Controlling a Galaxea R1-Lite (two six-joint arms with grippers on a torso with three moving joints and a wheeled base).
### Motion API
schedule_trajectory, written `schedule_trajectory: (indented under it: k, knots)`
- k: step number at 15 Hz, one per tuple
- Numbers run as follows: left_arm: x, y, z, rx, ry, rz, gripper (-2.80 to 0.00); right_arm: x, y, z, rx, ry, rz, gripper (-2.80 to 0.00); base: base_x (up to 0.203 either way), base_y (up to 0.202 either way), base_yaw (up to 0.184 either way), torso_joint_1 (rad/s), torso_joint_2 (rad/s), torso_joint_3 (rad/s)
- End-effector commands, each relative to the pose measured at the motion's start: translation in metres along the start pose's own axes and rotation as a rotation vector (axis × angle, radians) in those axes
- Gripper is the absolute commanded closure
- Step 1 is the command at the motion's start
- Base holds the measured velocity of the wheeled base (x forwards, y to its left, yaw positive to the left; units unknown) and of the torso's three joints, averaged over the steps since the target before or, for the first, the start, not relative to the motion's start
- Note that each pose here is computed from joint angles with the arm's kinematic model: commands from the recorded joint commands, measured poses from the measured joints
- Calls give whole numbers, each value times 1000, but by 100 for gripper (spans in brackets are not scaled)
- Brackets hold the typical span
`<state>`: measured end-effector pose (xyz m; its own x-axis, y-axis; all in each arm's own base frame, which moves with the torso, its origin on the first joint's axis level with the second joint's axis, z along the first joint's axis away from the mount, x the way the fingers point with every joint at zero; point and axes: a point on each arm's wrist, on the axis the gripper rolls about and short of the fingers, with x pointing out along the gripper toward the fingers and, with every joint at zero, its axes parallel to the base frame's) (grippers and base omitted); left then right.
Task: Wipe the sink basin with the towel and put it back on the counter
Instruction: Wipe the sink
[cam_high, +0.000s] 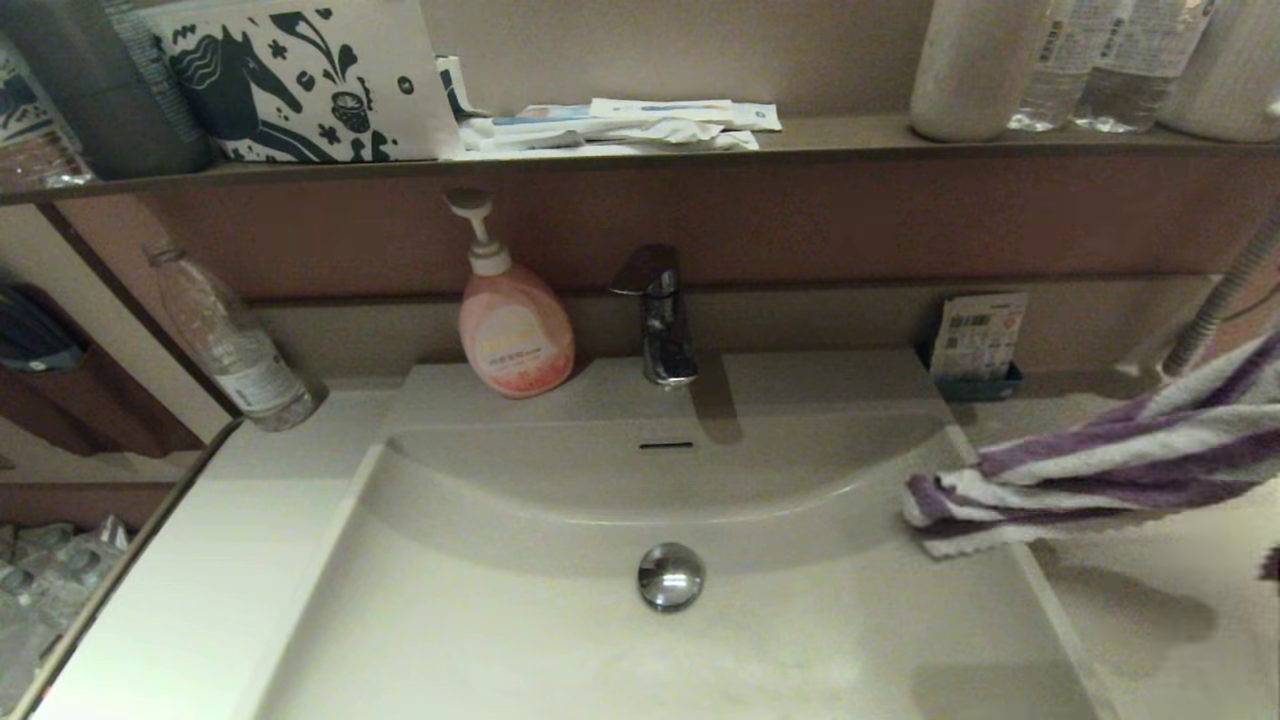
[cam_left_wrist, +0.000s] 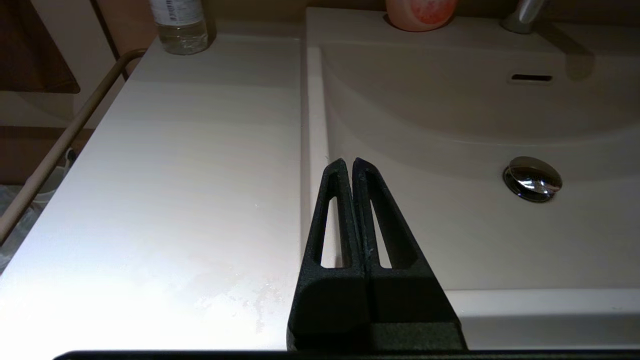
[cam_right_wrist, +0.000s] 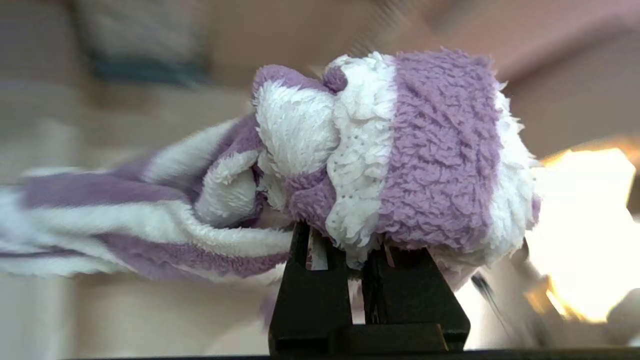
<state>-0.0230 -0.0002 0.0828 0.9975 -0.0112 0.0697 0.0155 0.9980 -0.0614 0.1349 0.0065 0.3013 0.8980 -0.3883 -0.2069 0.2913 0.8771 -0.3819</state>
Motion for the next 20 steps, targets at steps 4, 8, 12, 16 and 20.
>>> schedule_trajectory:
  k: [4, 8, 12, 16, 20]
  knots:
    - [0, 0, 0, -1, -1, 0, 0, 0, -32, -29, 14, 191, -127, 0, 0, 0, 0, 0, 0, 0]
    - [0, 0, 0, -1, -1, 0, 0, 31, -53, -32, 85, 309, -237, 0, 0, 0, 0, 0, 0, 0]
    - [0, 0, 0, -1, -1, 0, 0, 16, -75, -2, 236, 242, -187, 0, 0, 0, 0, 0, 0, 0]
    - [0, 0, 0, -1, -1, 0, 0, 11, -85, 14, 285, 236, -186, 0, 0, 0, 0, 0, 0, 0]
    - [0, 0, 0, -1, -1, 0, 0, 3, -94, 37, 340, 251, -186, 0, 0, 0, 0, 0, 0, 0]
